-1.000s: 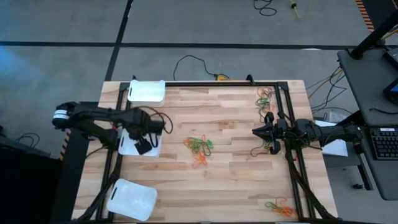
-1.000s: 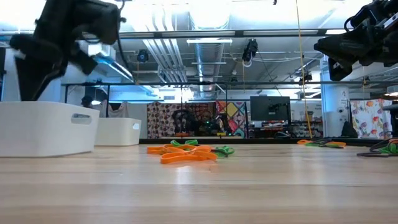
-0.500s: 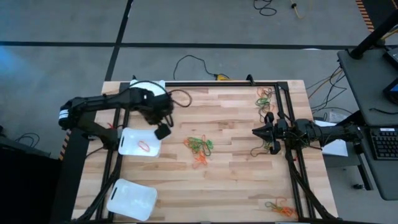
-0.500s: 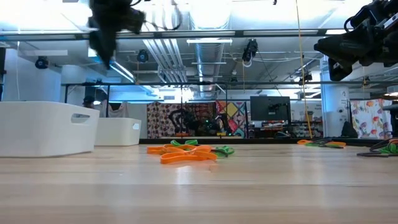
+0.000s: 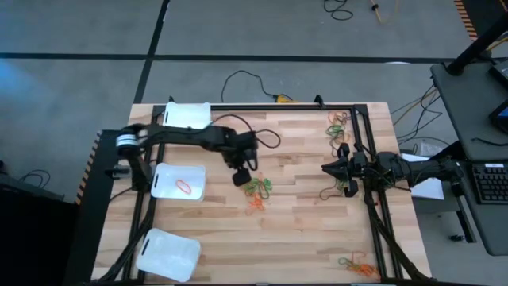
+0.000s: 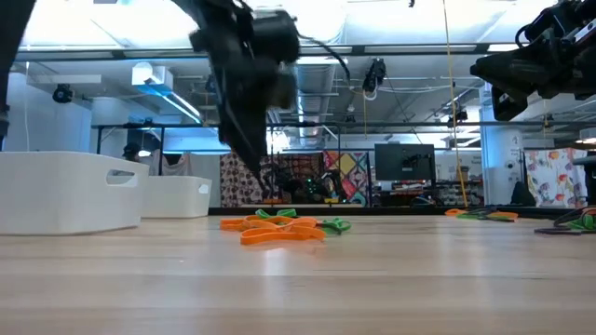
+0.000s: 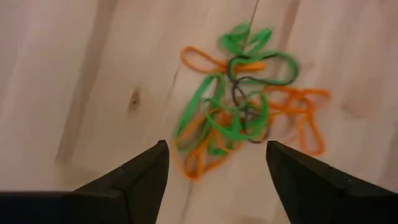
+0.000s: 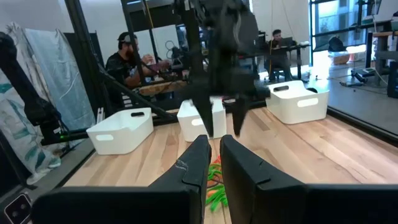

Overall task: Sort rubber bands into baskets
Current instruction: Put the orange rubber band into the middle white bin

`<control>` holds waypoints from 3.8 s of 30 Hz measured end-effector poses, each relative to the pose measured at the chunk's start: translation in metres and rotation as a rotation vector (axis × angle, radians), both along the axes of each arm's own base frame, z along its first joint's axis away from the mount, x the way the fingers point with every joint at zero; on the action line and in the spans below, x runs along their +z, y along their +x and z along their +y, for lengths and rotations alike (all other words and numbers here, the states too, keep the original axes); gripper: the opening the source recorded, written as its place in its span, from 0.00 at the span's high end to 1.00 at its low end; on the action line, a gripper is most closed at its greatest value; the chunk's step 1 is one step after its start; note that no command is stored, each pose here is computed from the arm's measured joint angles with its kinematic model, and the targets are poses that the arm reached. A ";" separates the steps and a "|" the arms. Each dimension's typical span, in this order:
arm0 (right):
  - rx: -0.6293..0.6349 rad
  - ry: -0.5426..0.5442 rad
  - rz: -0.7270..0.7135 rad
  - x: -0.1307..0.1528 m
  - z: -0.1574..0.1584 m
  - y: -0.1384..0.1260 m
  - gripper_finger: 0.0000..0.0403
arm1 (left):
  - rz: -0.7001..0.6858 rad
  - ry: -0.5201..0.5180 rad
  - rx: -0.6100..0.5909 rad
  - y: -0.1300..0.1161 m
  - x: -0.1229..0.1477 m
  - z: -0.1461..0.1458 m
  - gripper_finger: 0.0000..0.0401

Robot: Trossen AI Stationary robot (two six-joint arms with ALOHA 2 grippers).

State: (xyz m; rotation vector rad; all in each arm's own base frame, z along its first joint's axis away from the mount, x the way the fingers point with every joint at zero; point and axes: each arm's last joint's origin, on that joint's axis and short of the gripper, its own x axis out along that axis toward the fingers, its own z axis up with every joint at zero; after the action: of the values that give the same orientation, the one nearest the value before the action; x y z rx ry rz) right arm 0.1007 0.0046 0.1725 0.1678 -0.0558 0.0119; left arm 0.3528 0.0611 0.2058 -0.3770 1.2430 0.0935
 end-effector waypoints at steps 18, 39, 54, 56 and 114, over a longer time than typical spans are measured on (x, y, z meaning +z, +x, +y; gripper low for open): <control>0.000 0.000 0.000 0.000 0.000 0.000 0.92 | 0.115 0.188 -0.146 0.000 -0.038 -0.002 0.55; 0.000 0.000 0.000 0.000 0.000 0.000 0.92 | 0.034 0.141 -0.024 -0.015 -0.076 -0.025 0.92; 0.000 0.000 0.000 0.000 0.000 0.000 0.92 | -0.080 0.212 -0.064 -0.047 0.002 -0.040 1.00; 0.000 0.000 0.000 0.000 0.000 0.000 0.92 | -0.128 0.213 -0.063 -0.058 0.023 -0.045 1.00; 0.000 0.000 0.000 0.000 0.000 0.000 0.92 | 0.373 0.094 0.635 -0.204 -0.052 -0.063 1.00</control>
State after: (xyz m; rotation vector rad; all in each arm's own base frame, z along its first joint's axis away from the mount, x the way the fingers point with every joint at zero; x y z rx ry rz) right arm 0.1007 0.0046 0.1726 0.1678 -0.0560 0.0120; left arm 0.1490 -0.0016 0.1539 -0.6839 1.4372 0.7919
